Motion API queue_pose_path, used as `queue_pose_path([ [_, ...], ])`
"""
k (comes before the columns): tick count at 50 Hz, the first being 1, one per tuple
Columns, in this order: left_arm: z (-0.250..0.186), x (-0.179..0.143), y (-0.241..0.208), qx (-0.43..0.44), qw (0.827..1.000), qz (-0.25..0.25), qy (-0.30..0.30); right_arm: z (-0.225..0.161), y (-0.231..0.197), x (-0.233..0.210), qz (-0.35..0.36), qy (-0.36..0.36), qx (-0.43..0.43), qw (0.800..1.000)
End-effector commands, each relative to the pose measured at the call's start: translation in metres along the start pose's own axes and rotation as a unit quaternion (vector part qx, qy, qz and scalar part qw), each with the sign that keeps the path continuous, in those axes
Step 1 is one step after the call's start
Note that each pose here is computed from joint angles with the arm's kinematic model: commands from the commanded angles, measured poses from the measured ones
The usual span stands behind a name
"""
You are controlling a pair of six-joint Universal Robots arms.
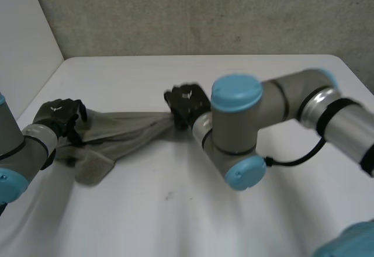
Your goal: Fold the towel.
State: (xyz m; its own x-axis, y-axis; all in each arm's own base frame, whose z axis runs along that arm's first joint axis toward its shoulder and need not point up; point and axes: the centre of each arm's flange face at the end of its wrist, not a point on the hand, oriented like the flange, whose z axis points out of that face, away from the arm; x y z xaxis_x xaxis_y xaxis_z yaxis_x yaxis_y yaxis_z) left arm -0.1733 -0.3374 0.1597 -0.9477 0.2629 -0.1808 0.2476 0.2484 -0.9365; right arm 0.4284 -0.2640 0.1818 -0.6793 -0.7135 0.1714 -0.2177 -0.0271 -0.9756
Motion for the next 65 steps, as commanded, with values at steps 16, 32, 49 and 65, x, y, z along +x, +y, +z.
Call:
queue_pose_path([
  [16, -0.035, 0.068, -0.187, 0.315, 0.948, 0.033, 0.043, -0.057, -0.195, 0.096, -0.109, 0.153, 0.294, 0.937],
  [32, -0.067, 0.122, -0.120, 0.194, 0.973, -0.045, 0.119, -0.105, -0.172, 0.091, -0.198, 0.144, 0.203, 0.948],
  [49, -0.105, 0.171, -0.063, 0.064, 0.951, -0.210, 0.217, -0.116, -0.147, 0.088, -0.278, 0.147, 0.068, 0.947],
  [65, -0.098, 0.217, -0.057, 0.035, 0.925, -0.281, 0.255, -0.153, -0.163, 0.059, -0.273, 0.129, 0.064, 0.951],
])
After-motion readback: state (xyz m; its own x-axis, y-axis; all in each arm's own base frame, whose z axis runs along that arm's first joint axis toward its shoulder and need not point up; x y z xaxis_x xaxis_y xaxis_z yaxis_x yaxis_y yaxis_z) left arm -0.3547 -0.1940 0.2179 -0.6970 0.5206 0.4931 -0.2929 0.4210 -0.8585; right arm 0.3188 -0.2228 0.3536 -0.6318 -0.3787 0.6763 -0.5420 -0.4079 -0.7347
